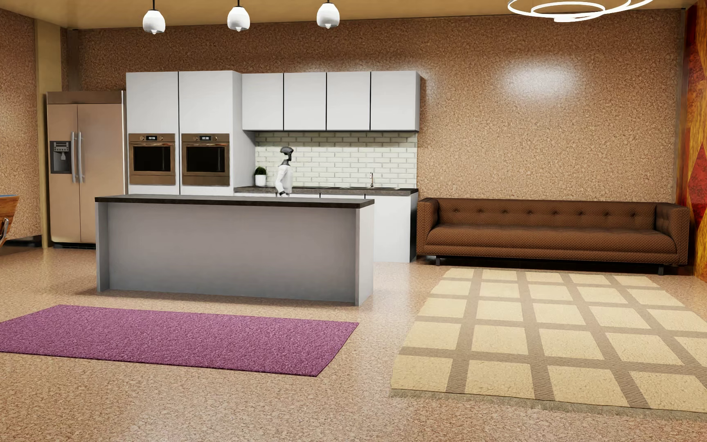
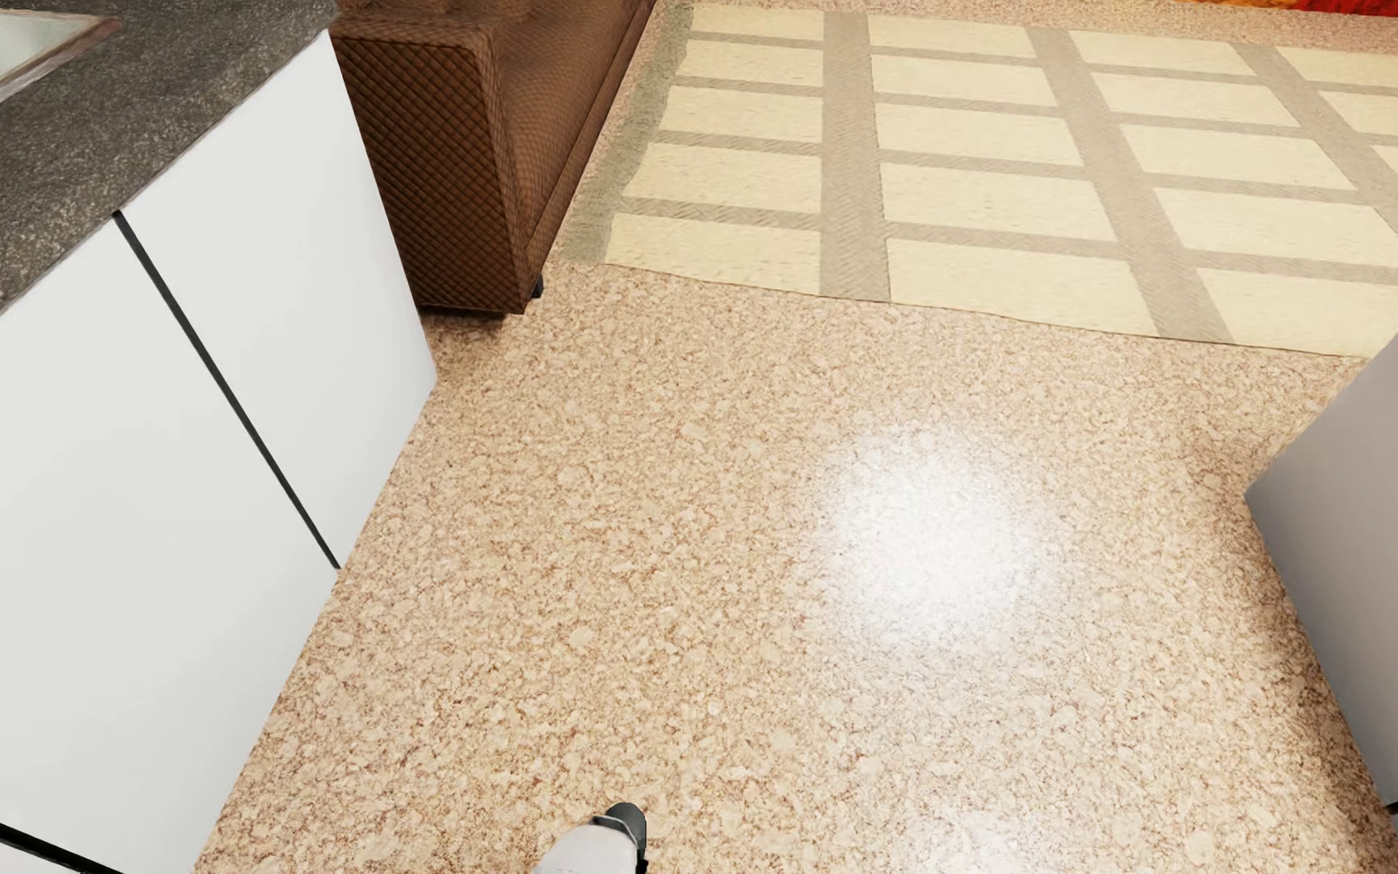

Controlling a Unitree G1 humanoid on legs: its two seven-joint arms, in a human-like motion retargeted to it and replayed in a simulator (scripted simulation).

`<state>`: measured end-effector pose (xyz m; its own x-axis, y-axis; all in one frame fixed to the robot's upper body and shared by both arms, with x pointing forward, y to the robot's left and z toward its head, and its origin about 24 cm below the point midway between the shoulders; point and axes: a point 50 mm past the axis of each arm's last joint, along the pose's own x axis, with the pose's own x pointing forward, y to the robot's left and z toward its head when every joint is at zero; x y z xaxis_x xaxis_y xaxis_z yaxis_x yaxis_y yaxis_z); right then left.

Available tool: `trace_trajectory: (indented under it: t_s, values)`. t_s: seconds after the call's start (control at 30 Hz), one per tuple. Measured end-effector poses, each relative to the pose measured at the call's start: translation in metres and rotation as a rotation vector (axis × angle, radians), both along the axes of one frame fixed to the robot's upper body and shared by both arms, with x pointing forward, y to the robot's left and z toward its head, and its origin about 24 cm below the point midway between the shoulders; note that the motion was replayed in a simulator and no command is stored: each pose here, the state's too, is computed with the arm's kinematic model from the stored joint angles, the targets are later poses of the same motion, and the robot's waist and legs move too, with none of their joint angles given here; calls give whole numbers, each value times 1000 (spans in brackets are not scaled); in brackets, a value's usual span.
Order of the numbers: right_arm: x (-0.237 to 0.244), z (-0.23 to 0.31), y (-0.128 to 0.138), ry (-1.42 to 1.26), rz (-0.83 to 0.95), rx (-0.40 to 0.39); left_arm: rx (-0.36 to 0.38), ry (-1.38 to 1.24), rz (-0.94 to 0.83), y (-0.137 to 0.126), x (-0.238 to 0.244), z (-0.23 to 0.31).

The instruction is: Avoid the counter

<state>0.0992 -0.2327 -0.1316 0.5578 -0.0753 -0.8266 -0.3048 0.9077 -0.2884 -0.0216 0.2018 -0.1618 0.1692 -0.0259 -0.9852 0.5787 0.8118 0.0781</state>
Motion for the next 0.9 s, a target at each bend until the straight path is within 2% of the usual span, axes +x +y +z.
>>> trace_trajectory:
  t_s: [0.1,0.17,0.43,0.53,0.6,0.73,0.83,0.9]
  values:
    - [-44,-17,2,162,-5,-8,44,22,20,12,-2,-1]
    - [-64,-20,6,224,26,-6,66,-41,67,21,21,0]
    - [-169,-18,-20,549,-7,-91,-12,-542,61,22,162,49]
    - [-190,-16,-26,632,-16,-116,-4,-532,127,26,156,46]
    - [-176,-20,-24,605,2,-113,38,-369,154,30,116,23]
    - [-90,-23,9,299,61,-3,93,-73,74,33,32,3]
    - [-31,-9,26,83,98,52,73,44,69,22,-15,2]
    - [3,9,27,-56,131,60,49,77,87,12,-30,2]
